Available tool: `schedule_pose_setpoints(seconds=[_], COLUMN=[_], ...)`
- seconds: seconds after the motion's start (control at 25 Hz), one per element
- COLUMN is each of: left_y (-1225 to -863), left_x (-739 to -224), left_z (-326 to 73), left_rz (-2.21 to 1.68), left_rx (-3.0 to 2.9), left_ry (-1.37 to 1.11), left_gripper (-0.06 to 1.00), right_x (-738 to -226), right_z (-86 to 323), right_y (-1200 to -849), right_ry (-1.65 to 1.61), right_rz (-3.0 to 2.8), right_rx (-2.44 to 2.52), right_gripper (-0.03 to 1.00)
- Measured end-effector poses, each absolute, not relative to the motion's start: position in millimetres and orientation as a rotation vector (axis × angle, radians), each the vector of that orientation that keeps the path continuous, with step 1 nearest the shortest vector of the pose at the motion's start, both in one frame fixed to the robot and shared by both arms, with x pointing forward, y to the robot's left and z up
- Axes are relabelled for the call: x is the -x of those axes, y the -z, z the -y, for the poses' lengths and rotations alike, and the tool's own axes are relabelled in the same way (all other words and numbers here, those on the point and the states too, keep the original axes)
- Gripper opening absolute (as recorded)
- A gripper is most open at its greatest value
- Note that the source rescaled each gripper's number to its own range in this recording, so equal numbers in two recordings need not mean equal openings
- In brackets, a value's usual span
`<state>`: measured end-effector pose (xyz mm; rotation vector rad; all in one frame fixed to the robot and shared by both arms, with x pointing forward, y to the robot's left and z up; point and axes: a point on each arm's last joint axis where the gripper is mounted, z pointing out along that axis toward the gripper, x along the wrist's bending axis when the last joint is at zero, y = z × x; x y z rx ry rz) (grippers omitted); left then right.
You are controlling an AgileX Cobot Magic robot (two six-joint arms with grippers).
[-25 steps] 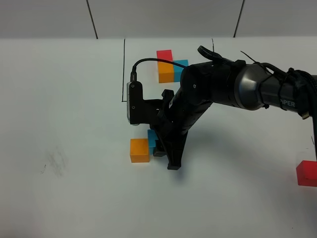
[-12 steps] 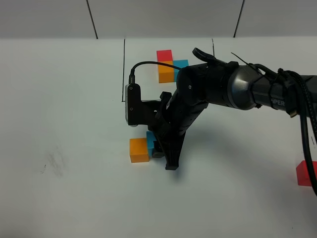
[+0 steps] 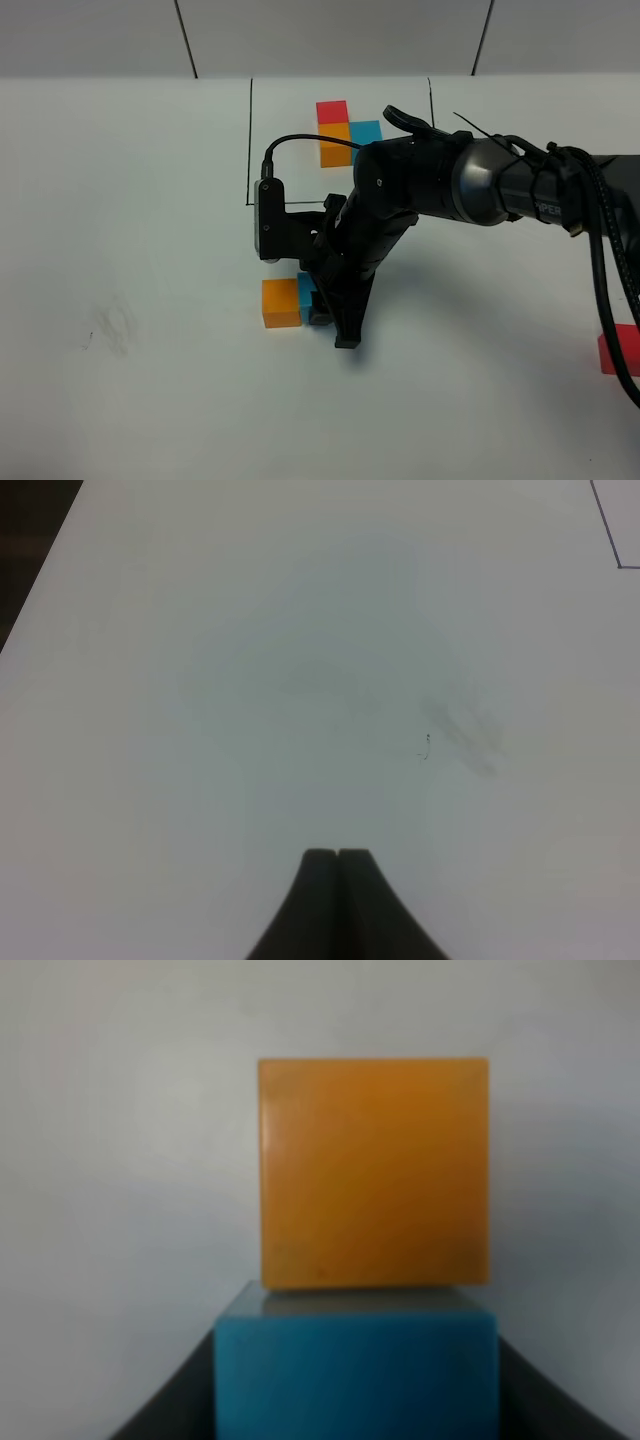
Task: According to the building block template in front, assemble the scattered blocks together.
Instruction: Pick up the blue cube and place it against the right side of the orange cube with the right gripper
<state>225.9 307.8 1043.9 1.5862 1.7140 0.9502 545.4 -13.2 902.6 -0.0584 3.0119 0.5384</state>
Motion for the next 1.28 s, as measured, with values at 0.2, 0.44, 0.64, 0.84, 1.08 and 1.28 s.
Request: schedule_pose_setpoints(seconds=[0.2, 0.44, 0.64, 0.84, 1.08, 1.28], left_y=[-1044, -1044, -1044, -1044, -1044, -1044], left_x=[-226, -226, -226, -226, -226, -226], left_z=[-308, -308, -308, -308, -308, -308], left_rz=[-1.714, -1.714, -1.714, -1.714, -1.714, -1.714], left_rx=[-1.586, -1.586, -1.586, -1.586, -1.586, -1.586], left_ry=[-0.950, -0.950, -0.950, -0.950, -0.950, -0.950], left_gripper=[0.00, 0.00, 0.00, 0.00, 0.00, 0.00], right_x=[-545, -546, -547, -549, -553, -554], right_z=[13, 13, 12, 12, 10, 10], right_y=[-890, -885, -885, -885, -887, -886], right_ry=[-0.514, -0.508, -0.516, -0.519, -0.505, -0.494], right_rz=[-3.039, -3.047, -3.032, -3.017, -2.992, -2.989], right_rx=[0.054, 0.047, 0.043, 0.046, 0.081, 0.094], right_gripper=[0.43, 0.43, 0.43, 0.43, 0.43, 0.43])
